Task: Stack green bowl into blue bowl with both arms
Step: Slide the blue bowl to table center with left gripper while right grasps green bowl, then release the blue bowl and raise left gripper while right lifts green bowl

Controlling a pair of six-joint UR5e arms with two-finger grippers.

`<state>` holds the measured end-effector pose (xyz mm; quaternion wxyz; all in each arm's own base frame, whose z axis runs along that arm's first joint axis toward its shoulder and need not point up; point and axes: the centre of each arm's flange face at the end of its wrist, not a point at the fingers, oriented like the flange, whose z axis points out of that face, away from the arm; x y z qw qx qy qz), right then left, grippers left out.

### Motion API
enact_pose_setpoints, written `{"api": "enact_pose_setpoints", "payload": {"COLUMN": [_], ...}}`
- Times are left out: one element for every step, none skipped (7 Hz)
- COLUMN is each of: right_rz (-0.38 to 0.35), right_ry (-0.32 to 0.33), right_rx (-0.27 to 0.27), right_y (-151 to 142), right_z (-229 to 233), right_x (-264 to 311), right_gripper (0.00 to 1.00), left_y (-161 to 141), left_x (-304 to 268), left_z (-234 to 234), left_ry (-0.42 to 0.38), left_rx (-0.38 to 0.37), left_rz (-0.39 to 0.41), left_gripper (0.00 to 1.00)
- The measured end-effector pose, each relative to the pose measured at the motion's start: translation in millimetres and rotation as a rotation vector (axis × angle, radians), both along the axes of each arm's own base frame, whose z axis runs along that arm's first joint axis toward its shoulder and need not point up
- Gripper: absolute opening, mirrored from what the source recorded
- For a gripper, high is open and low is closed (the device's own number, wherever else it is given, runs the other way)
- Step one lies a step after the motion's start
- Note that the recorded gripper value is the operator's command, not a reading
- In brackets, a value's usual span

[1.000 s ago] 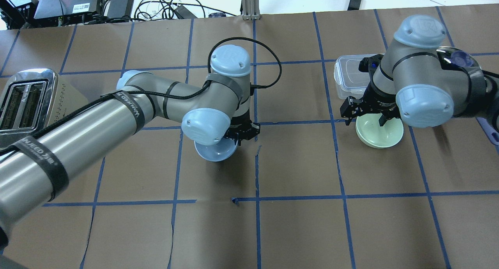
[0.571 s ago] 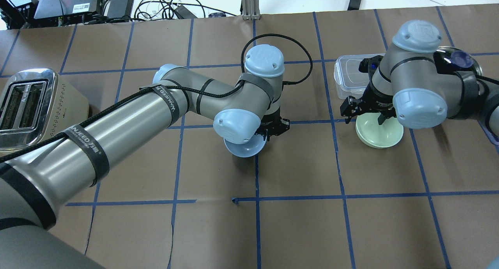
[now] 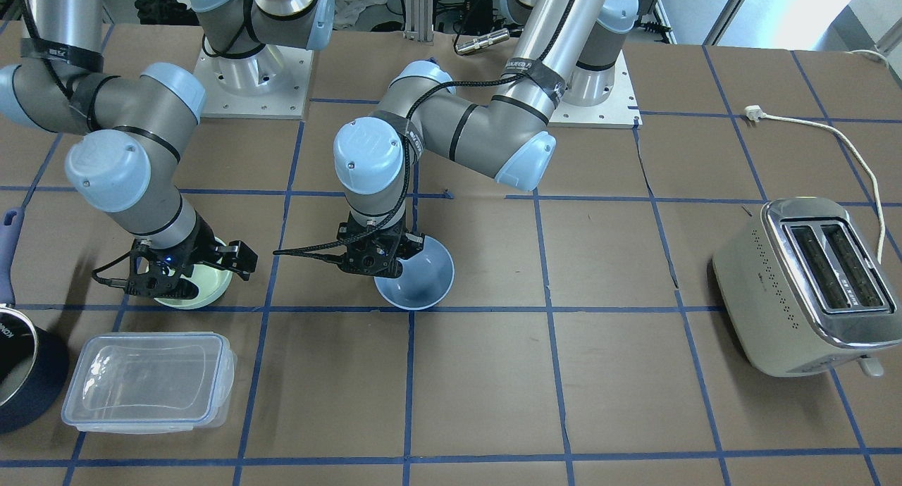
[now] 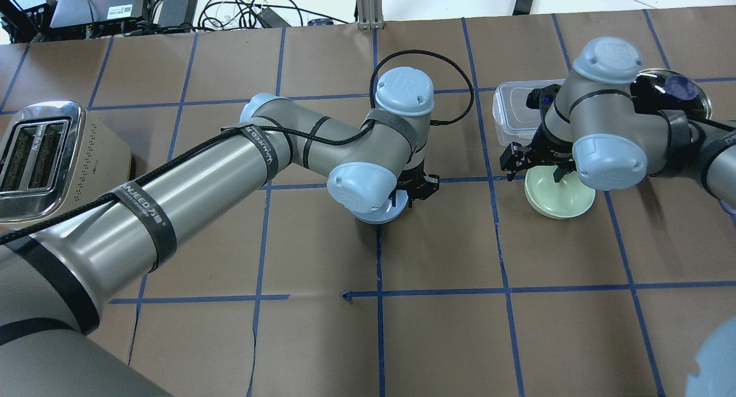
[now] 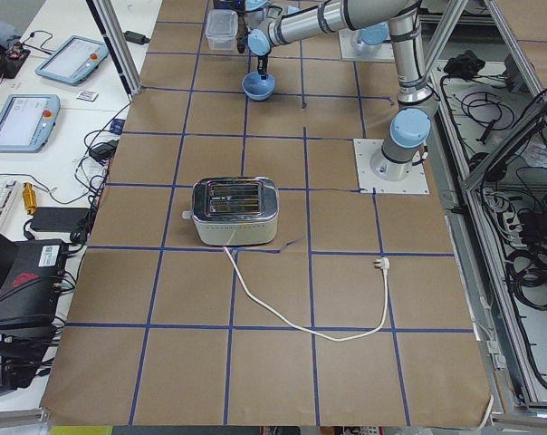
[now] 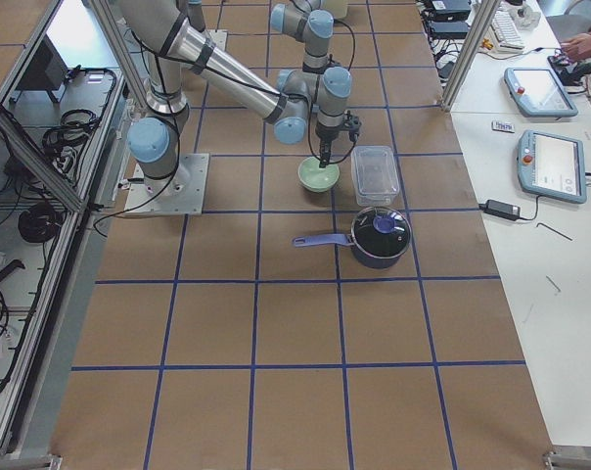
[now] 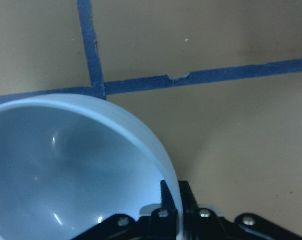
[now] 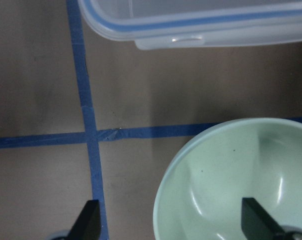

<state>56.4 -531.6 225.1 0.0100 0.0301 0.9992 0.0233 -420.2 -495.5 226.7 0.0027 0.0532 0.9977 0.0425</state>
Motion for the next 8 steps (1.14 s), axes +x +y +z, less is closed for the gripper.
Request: {"api": "enact_pose_setpoints", "payload": {"right_rz": [0.001,0.001,0.002,0.002,0.016,0.050,0.077,0.085], "right_ry": [0.001,0.000,0.000,0.001,0.011,0.035,0.052,0.057], "right_rx": [-0.004,-0.005,-0.006,-0.006,-0.006,-0.002,0.001,-0.004], "right_y": [-2.7,-4.0,-4.5,-4.9,-5.4,-5.5,-5.7,-7.3], "right_z": [-6.6,-10.1,-11.6,-12.1,-11.7,-11.3,-10.2,-6.0], "right_x": [-0.4,-0.3,-0.3,-0.7,-1.9,-4.7,-7.8,-10.5], "right_gripper": [0.98,0.63,0.31,0.00,0.00,0.00,0.00,0.00], "left_y": [-6.8,-17.7,-32.6,-47.6,-54.3,-50.8,-40.5,-27.7], "left_x": [4.8,14.9,35.4,63.2,91.2,114.0,132.9,153.6], "left_z": [19.1,43.9,80.4,126.8,174.3,213.7,245.1,262.5], "left_ry": [0.018,0.033,0.040,0.036,0.030,0.028,0.024,0.014], "left_rx": [-0.026,-0.052,-0.065,-0.061,-0.051,-0.055,-0.072,-0.075], "left_rz": [0.006,0.018,0.035,0.060,0.080,0.088,0.102,0.124], "left_gripper": [1.00,1.00,1.00,1.00,1.00,1.00,1.00,1.00]}}
